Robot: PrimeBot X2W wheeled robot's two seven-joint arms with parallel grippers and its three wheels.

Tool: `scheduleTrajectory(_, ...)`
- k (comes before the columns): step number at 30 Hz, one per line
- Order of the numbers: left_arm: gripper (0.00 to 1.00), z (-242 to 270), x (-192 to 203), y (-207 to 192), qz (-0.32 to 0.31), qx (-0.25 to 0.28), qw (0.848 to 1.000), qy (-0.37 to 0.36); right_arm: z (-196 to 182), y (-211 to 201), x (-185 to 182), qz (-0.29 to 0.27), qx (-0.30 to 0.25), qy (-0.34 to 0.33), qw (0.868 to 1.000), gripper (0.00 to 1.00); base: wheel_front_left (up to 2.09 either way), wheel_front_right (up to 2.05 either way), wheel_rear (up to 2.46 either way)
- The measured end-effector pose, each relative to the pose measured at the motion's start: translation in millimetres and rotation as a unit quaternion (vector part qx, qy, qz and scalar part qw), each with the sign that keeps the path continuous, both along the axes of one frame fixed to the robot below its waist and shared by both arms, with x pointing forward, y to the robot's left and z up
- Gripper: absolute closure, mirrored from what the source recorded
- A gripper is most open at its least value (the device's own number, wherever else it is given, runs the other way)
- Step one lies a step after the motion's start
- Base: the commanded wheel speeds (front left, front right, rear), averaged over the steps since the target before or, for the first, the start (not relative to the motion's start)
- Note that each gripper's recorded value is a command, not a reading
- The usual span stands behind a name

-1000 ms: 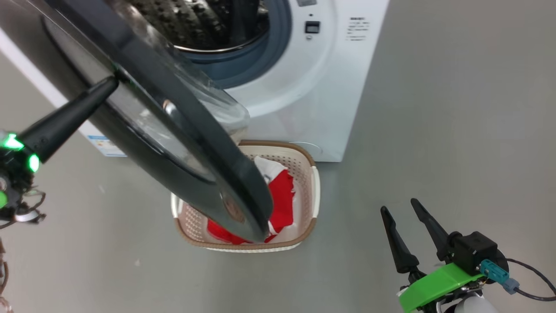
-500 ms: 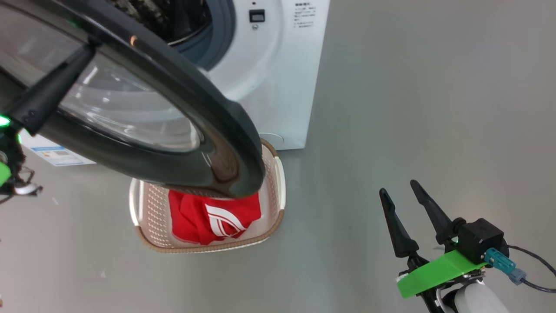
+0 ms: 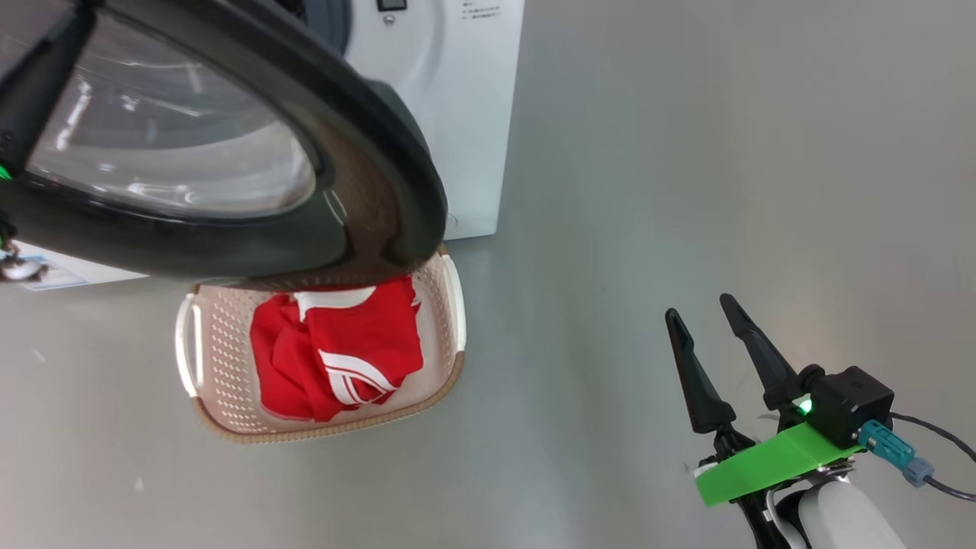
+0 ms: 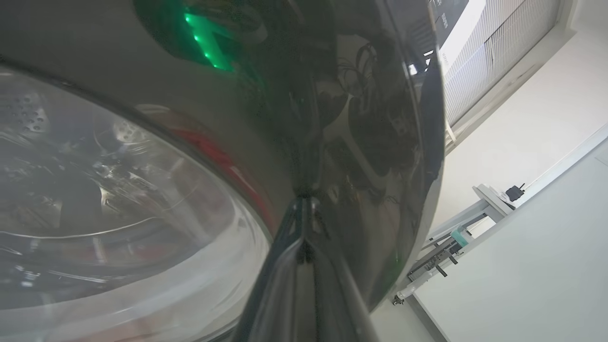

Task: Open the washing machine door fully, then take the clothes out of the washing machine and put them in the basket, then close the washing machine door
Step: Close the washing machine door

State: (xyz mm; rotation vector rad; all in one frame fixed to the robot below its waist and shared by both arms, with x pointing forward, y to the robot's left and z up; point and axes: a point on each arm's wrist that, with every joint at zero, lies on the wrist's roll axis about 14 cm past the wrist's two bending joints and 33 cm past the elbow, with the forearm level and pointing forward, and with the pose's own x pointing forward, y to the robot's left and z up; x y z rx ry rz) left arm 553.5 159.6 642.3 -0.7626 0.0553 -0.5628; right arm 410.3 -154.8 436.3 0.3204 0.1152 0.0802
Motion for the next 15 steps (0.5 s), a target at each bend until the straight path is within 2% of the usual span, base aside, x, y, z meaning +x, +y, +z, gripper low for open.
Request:
scheduleTrajectory(9,1.00,-5,28,-4,0.025,0.002,1.000,-0.016,-1,-14,-3,-0.021,-0.003,0.003,1.000,0.00,0.00,0.00,0.00)
scheduleTrajectory(15,1.00,-10,33,-10,0.026,0.002,1.000,-0.015,0,-20,-4,-0.029,-0.002,0.002,1.000,0.00,0.00,0.00,0.00)
